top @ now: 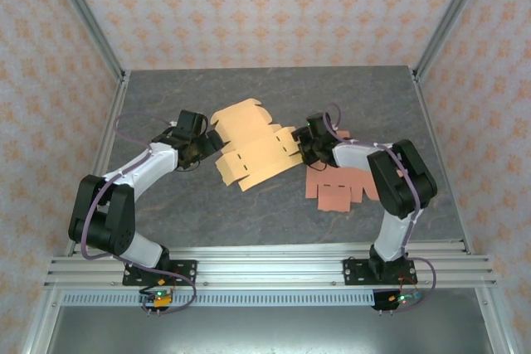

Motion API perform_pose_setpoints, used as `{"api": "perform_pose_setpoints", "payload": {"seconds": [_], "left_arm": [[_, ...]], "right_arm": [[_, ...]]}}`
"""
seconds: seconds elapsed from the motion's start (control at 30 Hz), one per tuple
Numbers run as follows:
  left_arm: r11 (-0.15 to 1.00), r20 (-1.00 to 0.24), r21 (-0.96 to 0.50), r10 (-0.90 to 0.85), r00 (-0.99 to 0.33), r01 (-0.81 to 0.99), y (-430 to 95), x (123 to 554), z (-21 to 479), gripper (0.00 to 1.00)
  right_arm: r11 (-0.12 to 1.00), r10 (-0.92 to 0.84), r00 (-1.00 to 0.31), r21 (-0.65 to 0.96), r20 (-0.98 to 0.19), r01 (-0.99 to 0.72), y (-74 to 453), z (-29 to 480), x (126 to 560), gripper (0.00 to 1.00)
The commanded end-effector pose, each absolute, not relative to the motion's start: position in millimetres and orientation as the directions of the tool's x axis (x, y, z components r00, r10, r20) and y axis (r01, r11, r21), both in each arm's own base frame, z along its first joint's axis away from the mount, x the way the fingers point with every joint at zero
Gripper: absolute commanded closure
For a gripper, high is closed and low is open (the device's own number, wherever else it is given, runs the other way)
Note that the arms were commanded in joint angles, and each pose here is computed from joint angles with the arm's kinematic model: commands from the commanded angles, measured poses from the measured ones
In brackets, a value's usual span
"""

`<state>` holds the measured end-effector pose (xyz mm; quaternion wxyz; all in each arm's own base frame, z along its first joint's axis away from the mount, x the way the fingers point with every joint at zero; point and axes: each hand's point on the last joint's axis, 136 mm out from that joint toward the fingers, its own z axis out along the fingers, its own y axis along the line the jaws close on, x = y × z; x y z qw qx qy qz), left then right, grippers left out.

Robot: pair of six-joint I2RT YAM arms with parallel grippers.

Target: Fold the paper box

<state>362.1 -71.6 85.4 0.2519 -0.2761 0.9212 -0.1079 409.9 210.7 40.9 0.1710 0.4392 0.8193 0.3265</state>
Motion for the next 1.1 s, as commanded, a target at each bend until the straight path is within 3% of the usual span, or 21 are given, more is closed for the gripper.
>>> {"api": "perform_pose_setpoints", "payload": {"seconds": [0.0, 0.17, 0.5, 0.6, 0.87, 1.07], "left_arm": [[0.821, -0.429, -0.315, -0.571, -0.700, -0.477, -63, 357, 91, 0.08], [0.820, -0.420, -0.313, -0.572, -0.704, -0.479, -63, 355, 91, 0.08], [0.819, -0.441, -0.317, -0.574, -0.690, -0.478, -60, 354, 101, 0.07], [0.812, -0.446, -0.325, -0.584, -0.679, -0.485, -59, 353, 106, 0.07], [0.801, -0.451, -0.369, -0.598, -0.663, -0.471, -63, 356, 122, 0.07], [0.806, -0.501, -0.403, -0.591, -0.632, -0.434, -62, 363, 154, 0.07]], "right_arm": [[0.413, 0.834, -0.550, 0.718, -0.051, 0.560, 214, 46, 429, 0.46], [0.383, 0.847, -0.528, 0.758, -0.059, 0.529, 215, 45, 441, 0.62], [0.424, 0.802, -0.576, 0.831, -0.159, 0.361, 231, 85, 464, 0.82], [0.442, 0.786, -0.583, 0.846, -0.206, 0.298, 234, 101, 472, 0.97], [0.495, 0.726, -0.607, 0.858, -0.323, 0.136, 244, 139, 485, 1.00], [0.746, 0.527, -0.574, 0.665, -0.627, -0.040, 226, 208, 487, 1.00]]}}
